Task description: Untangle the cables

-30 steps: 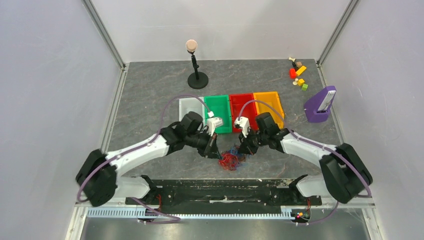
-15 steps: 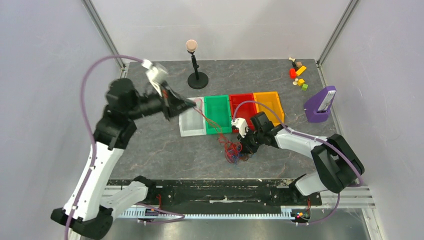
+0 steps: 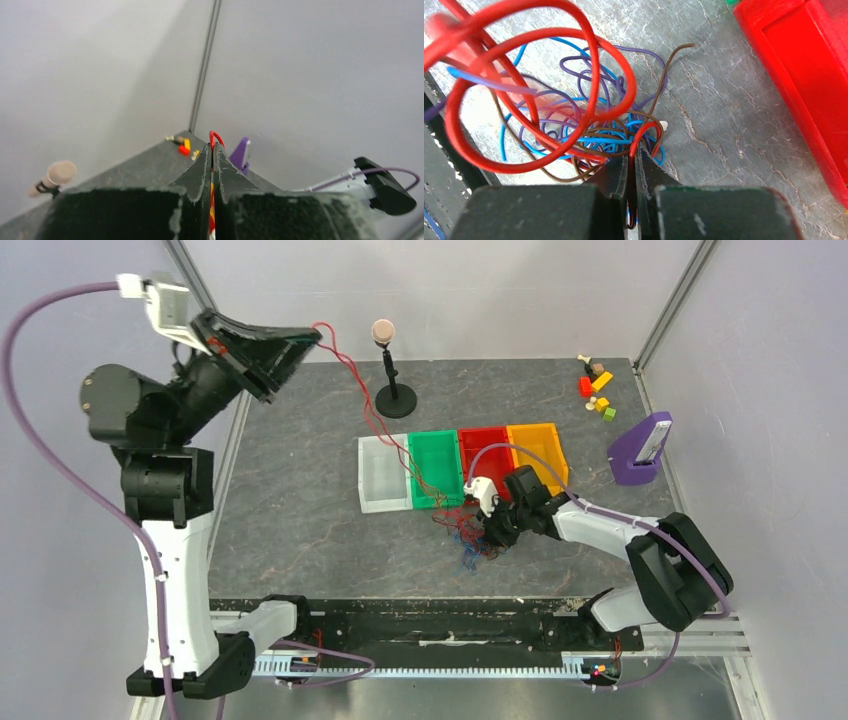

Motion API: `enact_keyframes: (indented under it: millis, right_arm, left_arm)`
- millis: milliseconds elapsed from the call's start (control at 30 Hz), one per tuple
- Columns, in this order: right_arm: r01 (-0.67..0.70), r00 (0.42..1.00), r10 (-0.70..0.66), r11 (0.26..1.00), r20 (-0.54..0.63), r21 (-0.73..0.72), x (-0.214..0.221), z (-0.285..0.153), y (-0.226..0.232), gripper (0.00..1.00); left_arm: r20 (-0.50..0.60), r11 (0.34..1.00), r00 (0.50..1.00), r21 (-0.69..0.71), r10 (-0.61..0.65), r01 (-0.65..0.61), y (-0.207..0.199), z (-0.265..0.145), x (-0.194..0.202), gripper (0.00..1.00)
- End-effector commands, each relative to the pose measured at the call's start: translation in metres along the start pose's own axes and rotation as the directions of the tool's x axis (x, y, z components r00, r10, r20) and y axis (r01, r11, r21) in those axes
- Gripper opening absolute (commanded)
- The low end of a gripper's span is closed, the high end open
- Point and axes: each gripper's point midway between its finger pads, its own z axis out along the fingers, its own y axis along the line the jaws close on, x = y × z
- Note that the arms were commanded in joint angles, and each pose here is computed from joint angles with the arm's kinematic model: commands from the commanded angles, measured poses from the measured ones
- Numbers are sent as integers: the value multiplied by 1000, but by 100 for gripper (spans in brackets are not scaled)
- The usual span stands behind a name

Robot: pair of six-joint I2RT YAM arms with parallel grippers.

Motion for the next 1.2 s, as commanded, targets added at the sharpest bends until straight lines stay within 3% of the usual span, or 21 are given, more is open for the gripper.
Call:
enact_keyframes:
  millis: [0,100,167,233,300,400,467,567,667,833,1033,1167]
  right_arm:
    - [45,952,21,977,-306,208,89,-14,-40,0]
    - [30,969,-1,993,-245,117,67,-15,-26,0]
    - [14,986,-5,999,-169,52,39,-20,-15,10]
    - [12,996,-10,1000,-89,22,5,-31,-10,30]
    - [21,1000,-21,1000,-15,10,-30,-45,-7,57]
    - [59,994,-61,998,85,21,-76,-69,-8,79]
    - [87,989,-90,996,122,26,-98,-83,-8,89]
    - [123,976,-123,992,179,11,-132,-102,-4,94]
    - [145,940,-128,989,318,-31,-174,-119,12,98]
    - [243,808,-168,968,565,-60,-235,-132,53,98]
    - [295,819,-165,943,550,-156,-224,-86,80,97]
    - [300,837,-177,939,518,-165,-208,-49,86,88]
  left_arm:
    - [157,999,987,-22,39,-36,-11,0,-56,2]
    - [44,988,993,114,-111,106,-20,5,-26,2]
    - [2,981,991,136,-137,136,-18,2,-5,2]
    - [-25,980,990,141,-135,138,-18,-4,12,2]
    - [-41,979,988,136,-148,152,-16,-7,23,2]
    - [-57,977,984,126,-168,174,-12,-9,34,2]
    - [-69,973,980,121,-188,195,-10,-9,40,2]
    - [-87,969,974,118,-209,219,-7,-8,48,2]
    - [-84,974,979,117,-187,196,-7,-10,49,2]
    - [-67,979,983,101,-173,179,-8,-9,41,2]
    - [-48,977,981,92,-187,191,-6,-4,31,2]
    - [-39,974,977,78,-210,213,-2,-2,29,2]
